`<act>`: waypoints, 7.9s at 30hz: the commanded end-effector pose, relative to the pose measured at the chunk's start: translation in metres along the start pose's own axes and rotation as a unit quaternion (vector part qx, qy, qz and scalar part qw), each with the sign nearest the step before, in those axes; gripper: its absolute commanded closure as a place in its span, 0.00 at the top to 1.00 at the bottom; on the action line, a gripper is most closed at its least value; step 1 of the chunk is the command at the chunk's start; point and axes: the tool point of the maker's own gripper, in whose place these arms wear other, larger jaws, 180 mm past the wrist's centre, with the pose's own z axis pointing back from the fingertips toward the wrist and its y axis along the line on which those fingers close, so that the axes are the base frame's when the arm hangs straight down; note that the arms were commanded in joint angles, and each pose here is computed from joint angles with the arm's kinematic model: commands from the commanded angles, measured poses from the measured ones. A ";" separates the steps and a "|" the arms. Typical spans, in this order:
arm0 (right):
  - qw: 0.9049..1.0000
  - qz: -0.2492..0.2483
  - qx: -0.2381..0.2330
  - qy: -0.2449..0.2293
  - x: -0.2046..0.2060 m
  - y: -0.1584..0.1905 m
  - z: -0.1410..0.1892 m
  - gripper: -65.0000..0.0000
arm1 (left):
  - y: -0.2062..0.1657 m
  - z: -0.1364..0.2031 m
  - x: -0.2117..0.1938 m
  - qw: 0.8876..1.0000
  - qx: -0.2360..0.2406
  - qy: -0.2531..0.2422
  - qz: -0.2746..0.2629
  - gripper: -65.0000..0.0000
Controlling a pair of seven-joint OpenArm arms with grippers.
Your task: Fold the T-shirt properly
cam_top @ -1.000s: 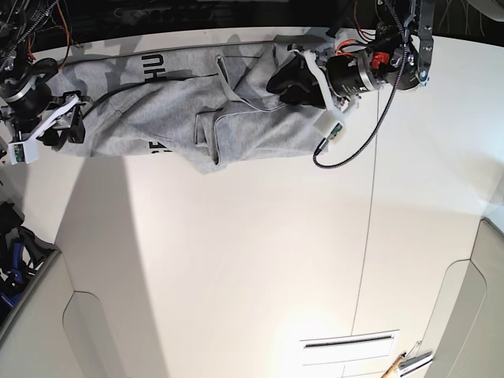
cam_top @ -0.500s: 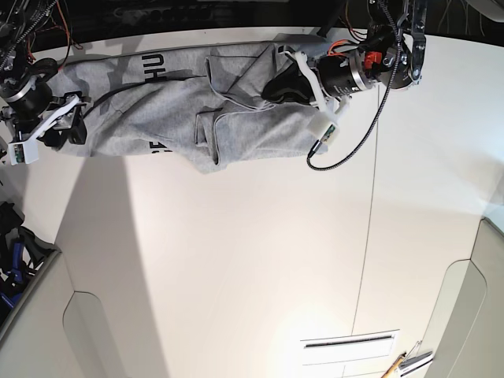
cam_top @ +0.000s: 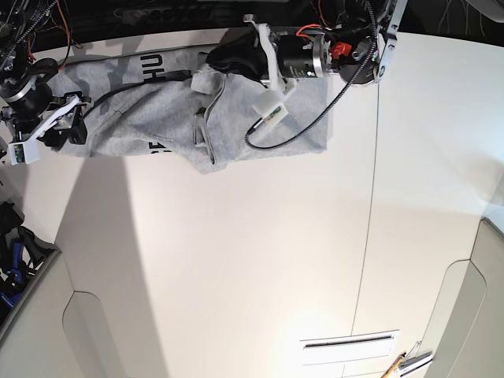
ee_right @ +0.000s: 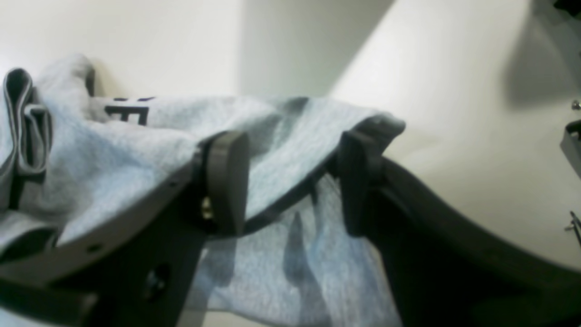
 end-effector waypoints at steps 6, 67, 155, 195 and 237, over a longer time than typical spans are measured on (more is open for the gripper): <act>1.000 0.010 -0.001 -0.024 0.014 -0.002 0.005 0.48 | -0.015 -0.004 0.014 0.999 -0.027 -0.015 -0.023 0.35; 0.963 -0.212 0.161 0.044 -0.050 -0.025 -0.040 0.61 | 0.002 -0.001 0.027 0.998 0.006 -0.008 -0.061 0.35; 0.843 0.025 0.534 -0.053 0.023 0.391 0.013 0.00 | 0.196 0.172 -0.057 0.913 0.378 0.001 0.153 0.00; 0.863 0.101 0.495 -0.022 0.062 0.353 -0.012 0.00 | 0.185 0.211 -0.006 0.915 0.393 -0.033 0.080 0.00; 0.913 0.018 0.400 0.071 -0.009 0.303 -0.073 0.00 | 0.055 0.160 0.002 0.973 0.221 -0.068 0.016 0.39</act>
